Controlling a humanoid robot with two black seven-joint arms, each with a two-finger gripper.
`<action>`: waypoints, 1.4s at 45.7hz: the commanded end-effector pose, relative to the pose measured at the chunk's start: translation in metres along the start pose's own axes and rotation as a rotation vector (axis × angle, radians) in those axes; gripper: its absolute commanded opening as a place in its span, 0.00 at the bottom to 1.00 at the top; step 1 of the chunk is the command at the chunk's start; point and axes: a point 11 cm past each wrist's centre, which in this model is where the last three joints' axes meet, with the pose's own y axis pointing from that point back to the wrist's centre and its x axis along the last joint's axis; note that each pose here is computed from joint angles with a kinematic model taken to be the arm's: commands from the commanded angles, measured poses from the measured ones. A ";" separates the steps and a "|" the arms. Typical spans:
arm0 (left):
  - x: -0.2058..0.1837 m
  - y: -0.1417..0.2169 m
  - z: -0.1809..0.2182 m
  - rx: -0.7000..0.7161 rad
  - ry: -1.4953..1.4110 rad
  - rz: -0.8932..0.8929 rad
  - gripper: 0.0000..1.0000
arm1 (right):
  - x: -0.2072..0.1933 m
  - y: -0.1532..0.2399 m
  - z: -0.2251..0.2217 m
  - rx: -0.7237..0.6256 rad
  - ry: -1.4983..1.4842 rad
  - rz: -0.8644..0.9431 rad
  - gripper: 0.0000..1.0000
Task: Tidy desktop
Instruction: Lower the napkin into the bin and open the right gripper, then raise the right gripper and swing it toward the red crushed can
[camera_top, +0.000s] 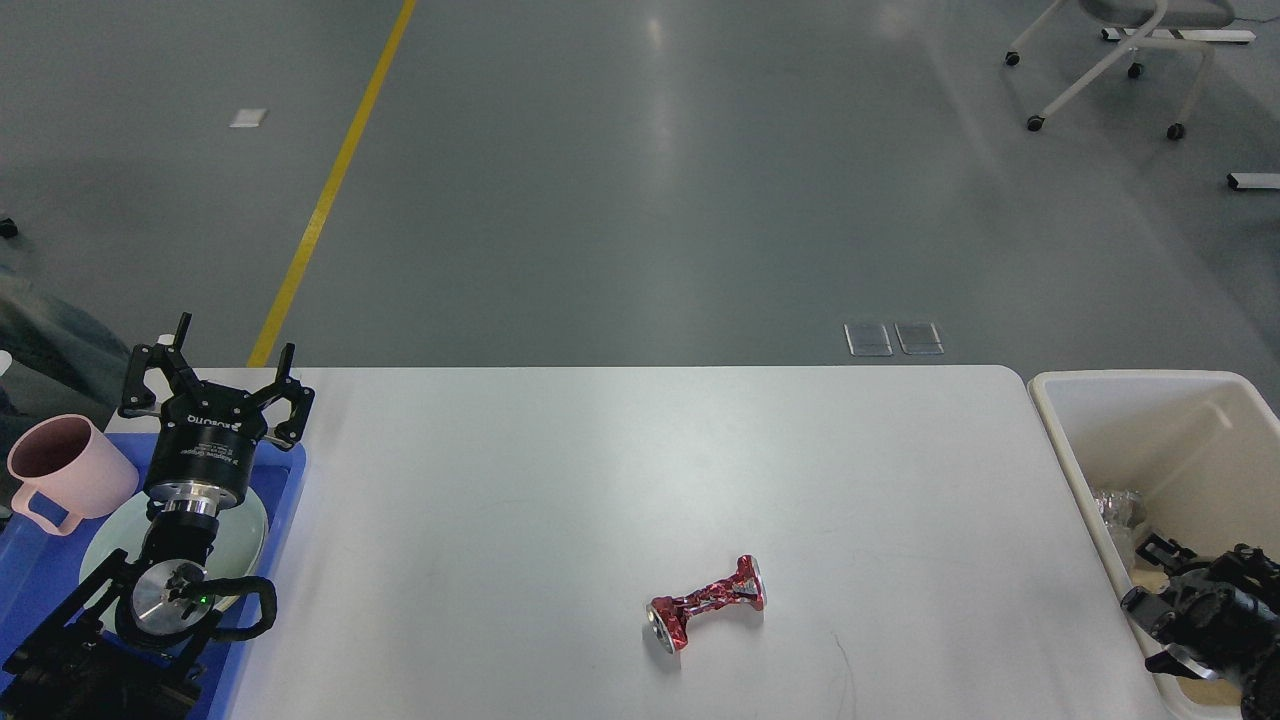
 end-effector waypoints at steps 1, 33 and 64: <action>0.000 0.000 0.000 0.000 0.000 0.000 0.96 | -0.002 0.000 0.000 0.001 0.005 -0.004 1.00; 0.000 0.000 0.001 0.001 -0.001 0.000 0.96 | 0.168 0.153 -0.111 0.172 0.677 -0.370 1.00; 0.000 0.000 0.000 0.000 0.000 0.001 0.96 | 0.170 0.445 -0.152 0.513 0.828 -0.670 1.00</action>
